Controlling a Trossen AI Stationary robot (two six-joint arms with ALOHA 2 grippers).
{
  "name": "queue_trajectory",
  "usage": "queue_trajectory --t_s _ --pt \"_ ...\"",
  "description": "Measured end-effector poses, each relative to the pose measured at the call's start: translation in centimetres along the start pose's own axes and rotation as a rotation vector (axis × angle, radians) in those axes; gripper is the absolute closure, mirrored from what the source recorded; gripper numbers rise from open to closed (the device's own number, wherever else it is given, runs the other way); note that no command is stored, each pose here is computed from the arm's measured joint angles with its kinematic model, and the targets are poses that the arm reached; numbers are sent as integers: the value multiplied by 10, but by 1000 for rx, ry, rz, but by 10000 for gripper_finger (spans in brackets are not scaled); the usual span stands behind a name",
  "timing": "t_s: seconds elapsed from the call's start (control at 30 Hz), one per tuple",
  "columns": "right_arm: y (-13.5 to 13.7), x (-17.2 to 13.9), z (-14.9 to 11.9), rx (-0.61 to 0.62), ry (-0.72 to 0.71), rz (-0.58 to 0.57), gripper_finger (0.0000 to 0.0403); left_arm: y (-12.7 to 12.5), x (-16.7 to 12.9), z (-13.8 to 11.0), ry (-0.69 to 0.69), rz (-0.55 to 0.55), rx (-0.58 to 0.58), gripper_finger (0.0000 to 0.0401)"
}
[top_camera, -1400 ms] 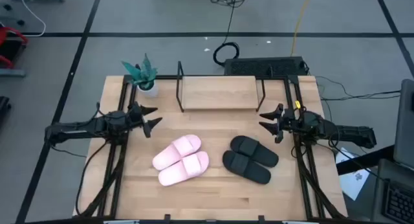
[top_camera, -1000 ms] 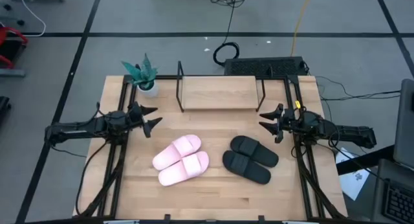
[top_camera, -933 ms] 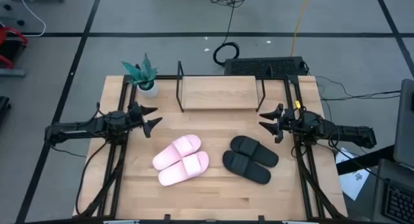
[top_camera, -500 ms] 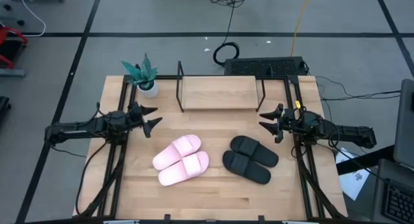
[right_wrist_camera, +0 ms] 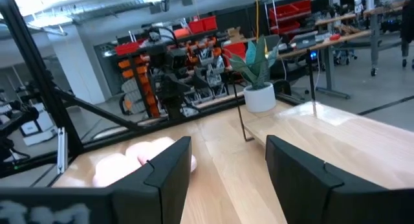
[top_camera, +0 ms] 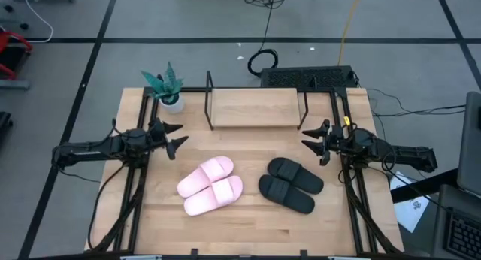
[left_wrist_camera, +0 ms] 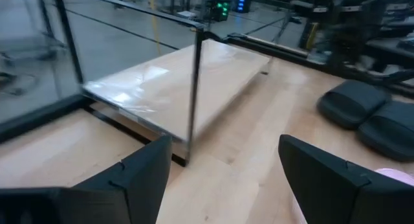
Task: Pick and place slides into the shelf
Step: Put the top pink slipper onto the shelf
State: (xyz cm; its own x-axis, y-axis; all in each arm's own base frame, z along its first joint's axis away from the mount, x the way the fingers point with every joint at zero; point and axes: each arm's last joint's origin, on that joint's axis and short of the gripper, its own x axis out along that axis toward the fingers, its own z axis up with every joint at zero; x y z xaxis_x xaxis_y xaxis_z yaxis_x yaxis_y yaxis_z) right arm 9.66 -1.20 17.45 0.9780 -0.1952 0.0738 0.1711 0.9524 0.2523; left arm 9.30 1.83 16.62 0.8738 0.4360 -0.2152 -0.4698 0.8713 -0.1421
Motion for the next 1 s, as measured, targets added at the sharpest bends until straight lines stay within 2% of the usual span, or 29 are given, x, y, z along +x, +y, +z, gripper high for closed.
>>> queue_trajectory --t_s 0.13,0.2,0.37,0.43,0.57,0.63,0.73,0.8,0.9,1.0 --pt "0 0 0 8 -4 -3 213 2 0 1 -19 71 15 112" --pt "1 0 3 75 -34 6 213 2 0 1 -23 77 -1 112" --pt "5 -2 21 220 -216 73 213 2 0 7 -90 109 -47 112" --pt "7 -5 30 241 -301 107 213 1 -1 11 -135 98 -118 112" --pt "11 -7 40 286 -395 177 213 0 -2 18 -209 49 -348 112" --pt "14 -4 40 311 -381 204 213 -2 -2 20 -212 -17 -431 112" --pt "19 5 32 320 -273 219 213 -7 -3 21 -169 -169 -461 112" --pt "28 11 45 302 -249 244 213 -9 -4 25 -156 -237 -484 112" --pt "42 20 72 239 -265 282 213 -10 -12 41 -196 -260 -501 112" --pt "54 32 88 160 -245 291 213 -10 -20 57 -227 -262 -469 112"
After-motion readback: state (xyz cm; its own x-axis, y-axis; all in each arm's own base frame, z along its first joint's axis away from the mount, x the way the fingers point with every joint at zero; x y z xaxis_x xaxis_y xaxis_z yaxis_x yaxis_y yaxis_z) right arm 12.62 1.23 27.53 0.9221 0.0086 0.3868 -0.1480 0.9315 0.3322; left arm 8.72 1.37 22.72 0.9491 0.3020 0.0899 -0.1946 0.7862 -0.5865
